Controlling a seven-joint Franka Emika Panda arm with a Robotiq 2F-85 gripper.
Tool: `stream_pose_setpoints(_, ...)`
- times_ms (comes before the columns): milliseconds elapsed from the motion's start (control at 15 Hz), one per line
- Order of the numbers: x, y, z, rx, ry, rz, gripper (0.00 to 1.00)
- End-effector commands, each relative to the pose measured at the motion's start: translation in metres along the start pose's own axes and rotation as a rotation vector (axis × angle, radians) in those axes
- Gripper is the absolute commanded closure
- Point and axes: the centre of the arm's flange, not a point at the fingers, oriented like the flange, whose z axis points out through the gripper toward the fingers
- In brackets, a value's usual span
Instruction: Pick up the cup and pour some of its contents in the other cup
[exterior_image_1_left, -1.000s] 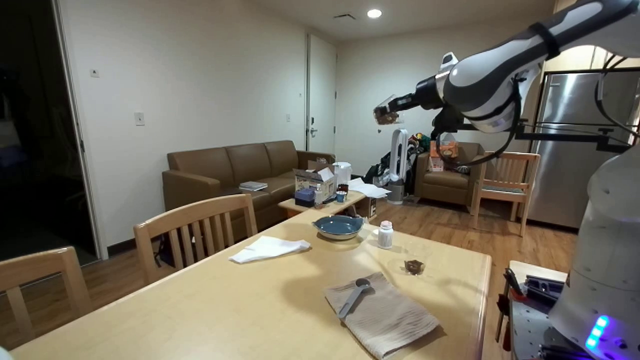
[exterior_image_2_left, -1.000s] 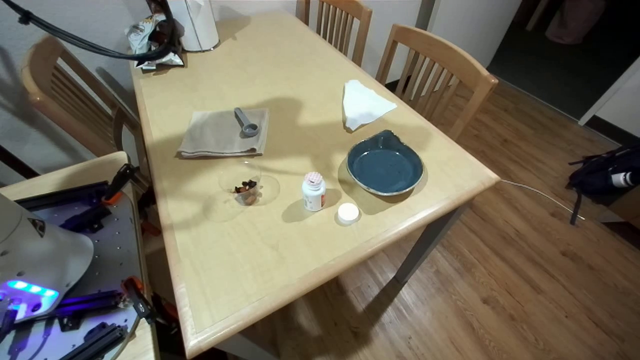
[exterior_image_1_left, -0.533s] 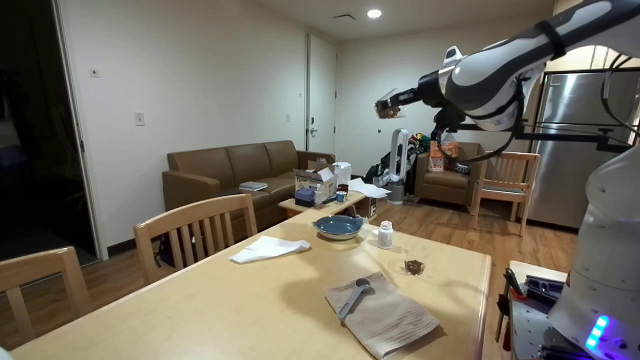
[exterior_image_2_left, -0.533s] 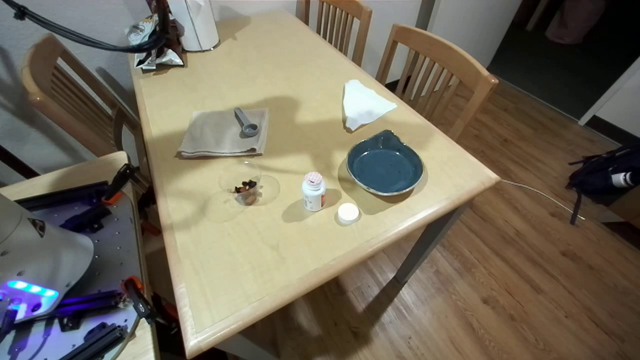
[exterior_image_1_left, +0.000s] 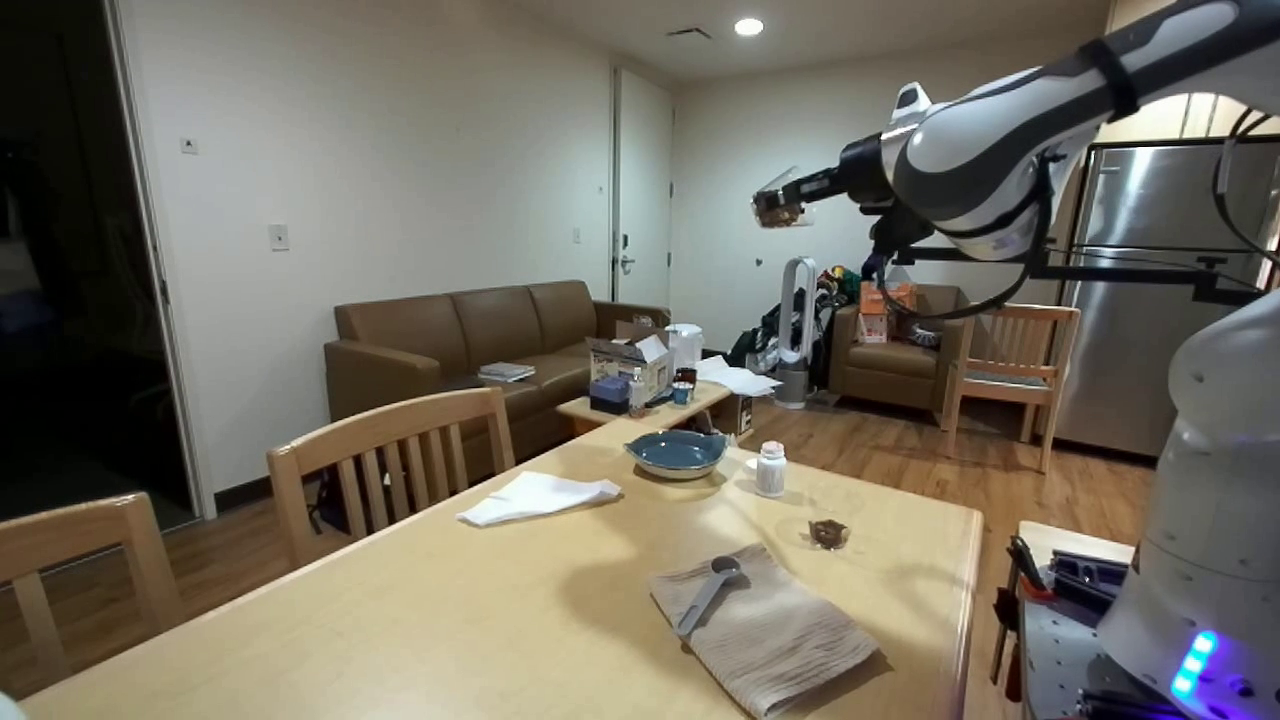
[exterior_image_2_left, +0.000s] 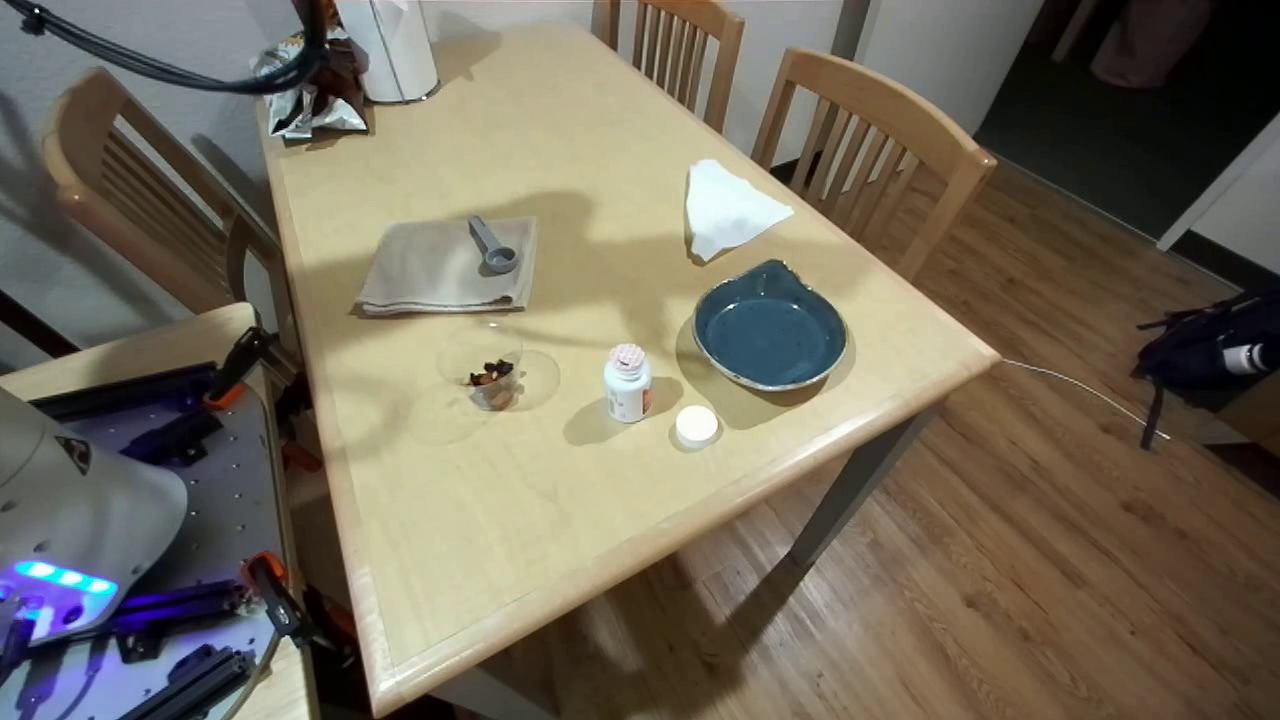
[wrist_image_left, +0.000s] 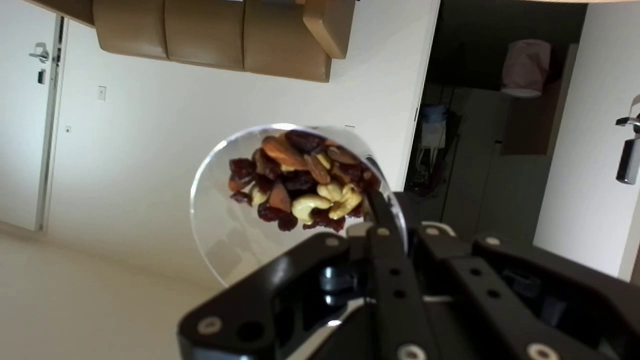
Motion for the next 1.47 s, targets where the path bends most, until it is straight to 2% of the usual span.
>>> stream_pose_setpoints(0,-0.023,0.005,0.01,-0.021,0.027,-0.01,0.95)
stream_pose_setpoints(1400,-0.009,-0.002,0.004,-0.055,0.094,-0.071,0.95)
